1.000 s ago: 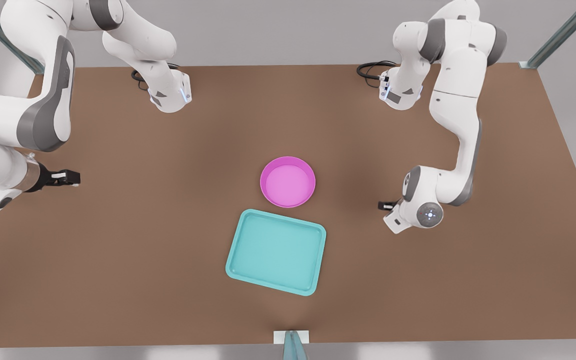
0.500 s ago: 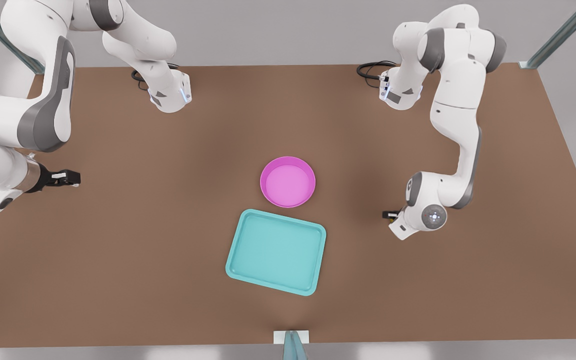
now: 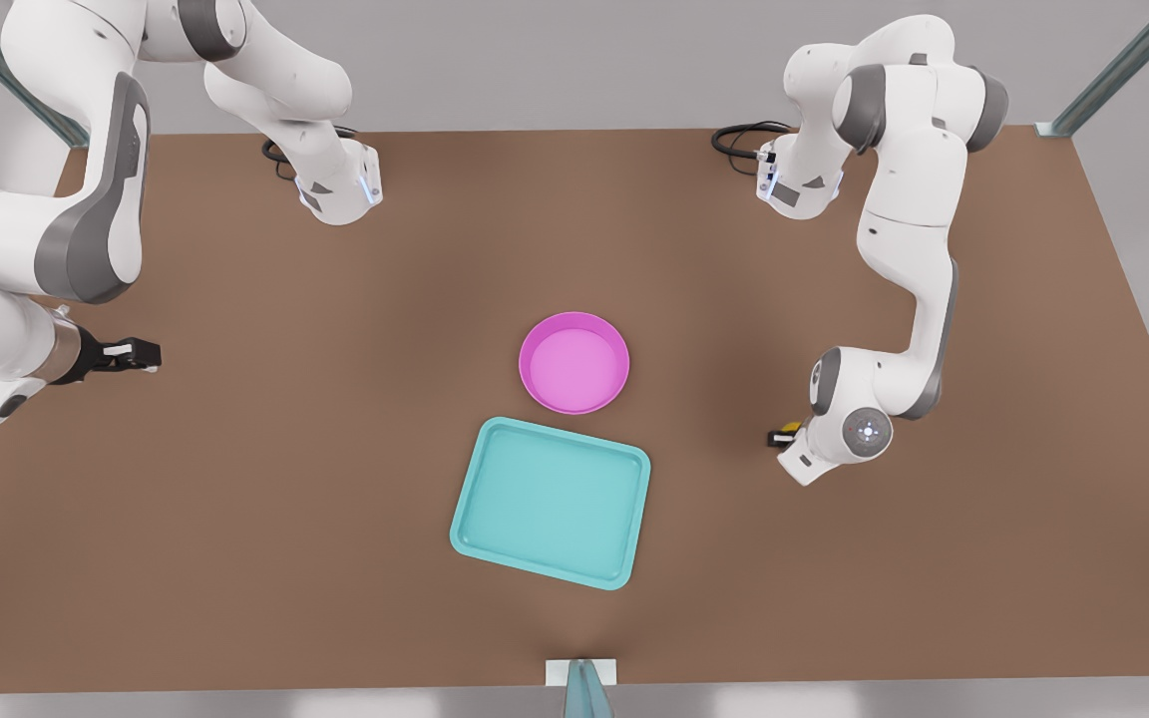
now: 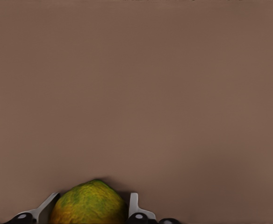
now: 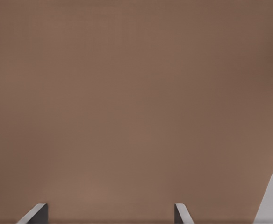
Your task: Place the orange on the plate with the left arm and the plate on the tray with the right arm
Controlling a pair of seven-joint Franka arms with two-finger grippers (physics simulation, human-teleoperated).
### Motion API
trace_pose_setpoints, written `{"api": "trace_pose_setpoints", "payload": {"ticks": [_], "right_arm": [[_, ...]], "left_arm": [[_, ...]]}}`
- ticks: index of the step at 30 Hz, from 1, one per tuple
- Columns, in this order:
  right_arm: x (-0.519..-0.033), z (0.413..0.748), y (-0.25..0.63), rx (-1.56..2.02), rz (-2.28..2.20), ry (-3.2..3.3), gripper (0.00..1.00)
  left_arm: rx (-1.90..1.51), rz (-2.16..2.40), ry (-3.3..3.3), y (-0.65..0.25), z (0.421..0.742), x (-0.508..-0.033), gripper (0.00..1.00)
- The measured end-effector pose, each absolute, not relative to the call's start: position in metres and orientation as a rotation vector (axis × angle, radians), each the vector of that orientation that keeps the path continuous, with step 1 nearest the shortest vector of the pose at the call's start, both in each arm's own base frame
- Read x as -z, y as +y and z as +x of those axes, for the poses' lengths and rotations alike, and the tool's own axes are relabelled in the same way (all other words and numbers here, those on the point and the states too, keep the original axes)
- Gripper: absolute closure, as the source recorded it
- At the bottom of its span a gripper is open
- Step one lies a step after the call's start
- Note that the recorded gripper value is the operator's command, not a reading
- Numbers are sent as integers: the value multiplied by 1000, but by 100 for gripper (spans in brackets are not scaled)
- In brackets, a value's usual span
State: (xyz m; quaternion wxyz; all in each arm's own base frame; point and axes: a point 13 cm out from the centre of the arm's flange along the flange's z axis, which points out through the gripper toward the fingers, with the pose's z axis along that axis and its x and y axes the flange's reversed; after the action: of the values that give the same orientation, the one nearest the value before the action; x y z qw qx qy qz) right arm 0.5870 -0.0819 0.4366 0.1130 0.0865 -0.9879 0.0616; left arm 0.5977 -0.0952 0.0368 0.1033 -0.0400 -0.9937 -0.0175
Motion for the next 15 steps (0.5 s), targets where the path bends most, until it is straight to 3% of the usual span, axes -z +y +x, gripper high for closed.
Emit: {"api": "trace_pose_setpoints", "payload": {"ticks": [4,9,12,15], "right_arm": [[-435,588,-82,-180,256,-2896,0],[-434,588,-82,-179,258,-2895,0],[-434,588,-82,-179,259,-2895,0],[-434,588,-82,-179,259,-2895,0]], "left_arm": [[55,-106,-2935,-94,599,-41,35],[53,-116,-2924,-117,597,-89,36],[26,-264,-2953,-227,607,-139,36],[-16,-409,-2945,-360,587,-151,36]]}}
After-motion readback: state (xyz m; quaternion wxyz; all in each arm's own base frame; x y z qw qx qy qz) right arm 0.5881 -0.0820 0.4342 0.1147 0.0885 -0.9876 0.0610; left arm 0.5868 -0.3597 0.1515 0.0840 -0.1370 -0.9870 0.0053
